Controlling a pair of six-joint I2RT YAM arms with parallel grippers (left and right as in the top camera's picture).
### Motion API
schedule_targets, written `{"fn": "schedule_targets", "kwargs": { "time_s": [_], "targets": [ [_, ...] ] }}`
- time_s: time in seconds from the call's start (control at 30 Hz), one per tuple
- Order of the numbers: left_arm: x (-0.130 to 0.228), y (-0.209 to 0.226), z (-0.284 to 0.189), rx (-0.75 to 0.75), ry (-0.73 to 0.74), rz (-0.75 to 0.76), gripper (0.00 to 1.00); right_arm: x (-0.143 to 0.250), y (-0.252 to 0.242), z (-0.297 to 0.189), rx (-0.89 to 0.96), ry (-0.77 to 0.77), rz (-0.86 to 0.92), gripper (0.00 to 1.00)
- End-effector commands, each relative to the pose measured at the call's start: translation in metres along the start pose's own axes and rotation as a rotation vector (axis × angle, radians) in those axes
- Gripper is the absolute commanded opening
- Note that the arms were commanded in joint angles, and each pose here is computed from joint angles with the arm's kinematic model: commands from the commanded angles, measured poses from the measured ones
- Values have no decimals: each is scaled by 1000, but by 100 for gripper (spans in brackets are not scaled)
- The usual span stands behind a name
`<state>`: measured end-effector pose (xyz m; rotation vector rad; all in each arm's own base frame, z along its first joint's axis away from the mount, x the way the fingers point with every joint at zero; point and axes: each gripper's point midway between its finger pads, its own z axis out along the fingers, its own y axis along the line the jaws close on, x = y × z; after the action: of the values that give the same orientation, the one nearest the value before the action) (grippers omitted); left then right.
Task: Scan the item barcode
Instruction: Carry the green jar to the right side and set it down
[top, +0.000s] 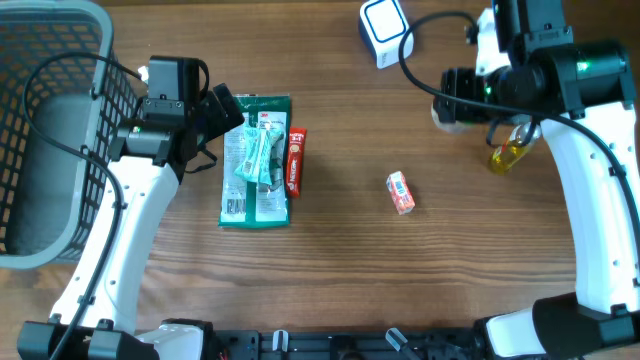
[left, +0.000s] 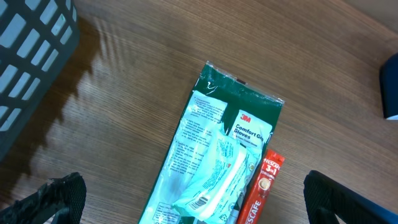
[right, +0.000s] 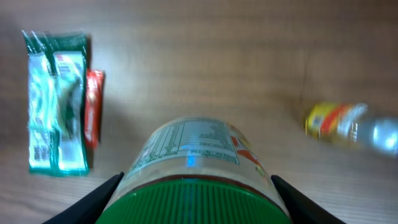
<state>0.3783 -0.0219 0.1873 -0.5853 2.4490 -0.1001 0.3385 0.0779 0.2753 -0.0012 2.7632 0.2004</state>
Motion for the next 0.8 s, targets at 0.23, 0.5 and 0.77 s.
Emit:
{"fn": "schedule_targets", "kwargs": {
  "time_s": [0.23, 0.5, 0.77],
  "targets": [
    [-6, 0, -4, 1, -17, -4, 100, 66, -40, 53, 190, 204, 147, 13],
    [-6, 0, -4, 1, -17, -4, 100, 101, -61, 141, 237, 218, 158, 22],
    [-6, 0, -4, 1, -17, -4, 100, 112, -88, 181, 346, 139, 142, 25]
  ]
}}
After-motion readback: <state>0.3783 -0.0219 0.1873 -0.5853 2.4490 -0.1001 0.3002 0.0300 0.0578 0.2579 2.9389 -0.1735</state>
